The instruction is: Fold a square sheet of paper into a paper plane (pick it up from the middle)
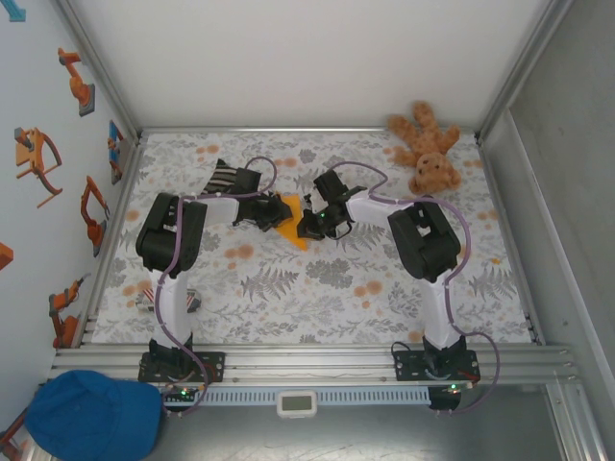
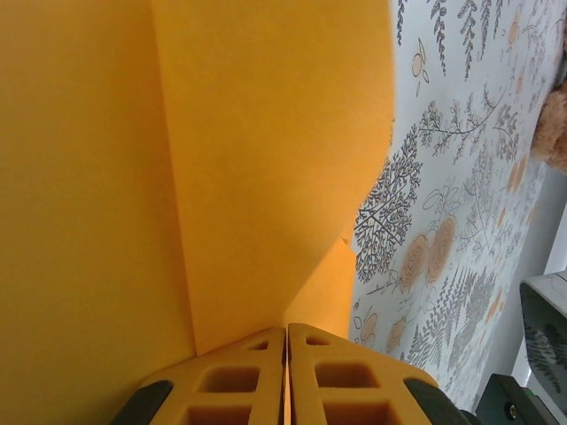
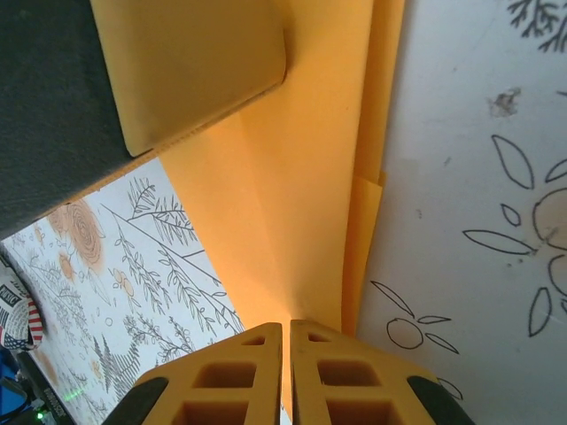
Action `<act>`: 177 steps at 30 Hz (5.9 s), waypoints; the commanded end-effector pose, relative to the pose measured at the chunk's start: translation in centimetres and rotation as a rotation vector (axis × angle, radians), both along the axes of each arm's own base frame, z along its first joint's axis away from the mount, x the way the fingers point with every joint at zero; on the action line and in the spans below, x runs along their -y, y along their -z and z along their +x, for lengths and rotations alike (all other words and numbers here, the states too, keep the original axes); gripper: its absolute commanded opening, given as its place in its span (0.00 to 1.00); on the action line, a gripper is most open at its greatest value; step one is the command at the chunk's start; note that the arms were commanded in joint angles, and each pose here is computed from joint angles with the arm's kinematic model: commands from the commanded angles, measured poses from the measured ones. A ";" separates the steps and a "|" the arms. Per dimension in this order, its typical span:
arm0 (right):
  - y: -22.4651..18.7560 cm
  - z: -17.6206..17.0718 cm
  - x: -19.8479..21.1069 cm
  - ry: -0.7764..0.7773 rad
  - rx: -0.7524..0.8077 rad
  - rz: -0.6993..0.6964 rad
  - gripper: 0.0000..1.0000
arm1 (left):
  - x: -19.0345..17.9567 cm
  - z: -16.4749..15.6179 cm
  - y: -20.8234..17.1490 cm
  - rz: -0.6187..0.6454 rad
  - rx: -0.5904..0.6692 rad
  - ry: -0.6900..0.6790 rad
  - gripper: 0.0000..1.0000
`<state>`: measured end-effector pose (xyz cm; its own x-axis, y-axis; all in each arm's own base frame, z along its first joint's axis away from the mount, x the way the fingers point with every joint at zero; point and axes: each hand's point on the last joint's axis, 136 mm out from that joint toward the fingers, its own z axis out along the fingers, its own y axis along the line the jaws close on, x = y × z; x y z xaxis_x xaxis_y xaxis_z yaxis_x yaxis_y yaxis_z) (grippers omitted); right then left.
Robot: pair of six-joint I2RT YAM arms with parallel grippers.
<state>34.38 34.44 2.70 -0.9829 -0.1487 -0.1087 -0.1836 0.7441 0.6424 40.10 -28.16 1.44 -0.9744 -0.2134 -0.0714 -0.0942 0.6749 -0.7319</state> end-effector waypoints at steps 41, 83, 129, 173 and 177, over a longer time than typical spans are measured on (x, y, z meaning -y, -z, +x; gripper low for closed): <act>1.3 -2.3 0.5 -0.027 -0.082 0.056 0.15 | -2.2 -2.3 4.9 0.135 -0.126 -0.009 0.09; -2.2 1.1 -0.9 -0.006 0.092 0.066 0.00 | -2.5 -2.8 5.8 0.167 -0.167 -0.014 0.09; -1.6 1.5 -0.9 -0.006 0.132 0.029 0.00 | -2.4 -2.7 5.3 0.164 -0.171 -0.016 0.08; 6.4 -2.8 4.0 -0.061 -0.051 -0.268 0.00 | -6.1 5.0 2.9 0.189 -0.044 0.013 0.09; 6.2 -2.7 4.0 -0.060 -0.047 -0.266 0.00 | -7.4 7.1 2.7 0.197 -0.032 -0.021 0.09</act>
